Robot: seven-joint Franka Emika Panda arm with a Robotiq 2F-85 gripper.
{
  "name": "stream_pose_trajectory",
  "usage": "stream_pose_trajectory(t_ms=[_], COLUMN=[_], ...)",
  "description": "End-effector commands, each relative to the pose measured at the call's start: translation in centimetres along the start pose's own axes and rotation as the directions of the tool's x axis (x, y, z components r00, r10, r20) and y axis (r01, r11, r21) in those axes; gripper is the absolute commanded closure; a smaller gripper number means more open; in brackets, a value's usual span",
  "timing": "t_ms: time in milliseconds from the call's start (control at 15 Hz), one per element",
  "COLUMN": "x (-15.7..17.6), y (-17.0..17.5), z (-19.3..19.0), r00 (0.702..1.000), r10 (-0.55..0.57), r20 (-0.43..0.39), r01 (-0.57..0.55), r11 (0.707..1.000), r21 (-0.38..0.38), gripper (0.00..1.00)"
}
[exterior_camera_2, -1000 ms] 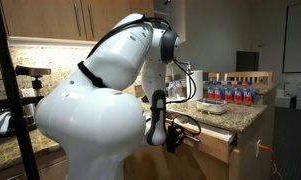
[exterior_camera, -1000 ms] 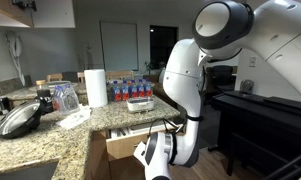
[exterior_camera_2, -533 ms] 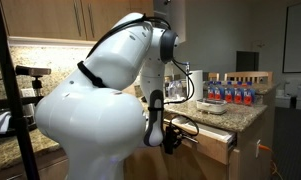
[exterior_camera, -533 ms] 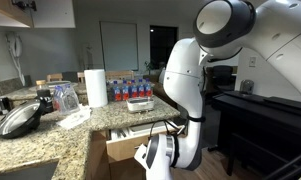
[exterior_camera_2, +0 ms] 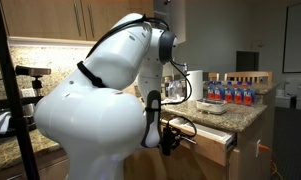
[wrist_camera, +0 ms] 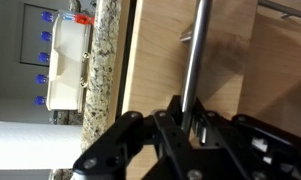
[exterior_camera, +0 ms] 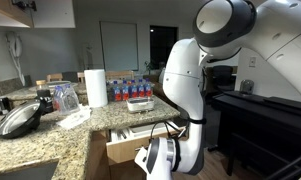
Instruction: Open the drawer
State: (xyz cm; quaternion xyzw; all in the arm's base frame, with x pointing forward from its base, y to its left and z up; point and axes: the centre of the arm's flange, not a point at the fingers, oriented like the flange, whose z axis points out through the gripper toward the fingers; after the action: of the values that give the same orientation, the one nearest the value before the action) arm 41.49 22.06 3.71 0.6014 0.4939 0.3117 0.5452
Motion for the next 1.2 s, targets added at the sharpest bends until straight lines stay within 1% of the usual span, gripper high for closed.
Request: stream_pose_trajectory(t_ms=[0, 1133], x=[2.2, 2.3], y=[-1.5, -3.7], z=[-3.7, -6.9], r00=[0.997, 0.998], r10=[-0.032, -0.036], r20=[-0.069, -0.05], r01=[0.033, 0.035], r11=[0.999, 0.999], r21=[0.014, -0.024], gripper=[0.9, 0.91])
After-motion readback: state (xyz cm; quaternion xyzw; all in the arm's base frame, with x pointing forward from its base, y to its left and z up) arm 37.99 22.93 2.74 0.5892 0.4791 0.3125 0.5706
